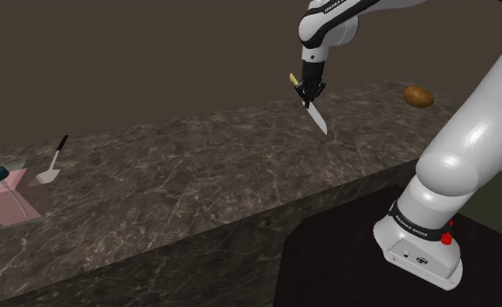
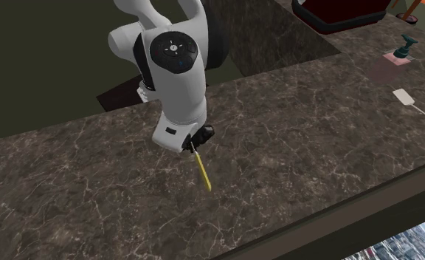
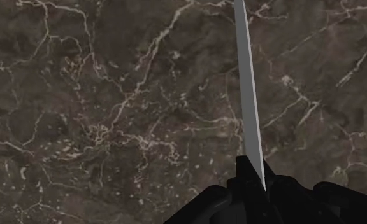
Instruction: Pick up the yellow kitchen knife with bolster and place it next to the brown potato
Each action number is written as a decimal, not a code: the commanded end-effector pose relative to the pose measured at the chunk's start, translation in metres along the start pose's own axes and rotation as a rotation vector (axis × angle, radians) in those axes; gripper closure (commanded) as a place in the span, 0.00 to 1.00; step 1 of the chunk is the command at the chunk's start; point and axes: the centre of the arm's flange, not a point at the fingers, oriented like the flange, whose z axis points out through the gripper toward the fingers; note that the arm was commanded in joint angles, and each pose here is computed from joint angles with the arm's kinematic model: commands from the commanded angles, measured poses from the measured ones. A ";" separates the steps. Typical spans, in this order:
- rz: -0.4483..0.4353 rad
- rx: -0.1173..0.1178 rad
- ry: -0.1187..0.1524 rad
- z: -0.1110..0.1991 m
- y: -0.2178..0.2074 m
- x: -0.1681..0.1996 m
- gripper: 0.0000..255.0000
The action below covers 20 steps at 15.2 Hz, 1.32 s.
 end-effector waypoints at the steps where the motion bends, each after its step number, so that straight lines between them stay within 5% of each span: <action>1: 0.000 0.000 0.000 -0.011 -0.001 0.000 1.00; 17: 0.000 0.000 0.000 -0.090 -0.003 -0.008 1.00; 20: 0.000 0.000 0.000 -0.090 0.034 -0.021 1.00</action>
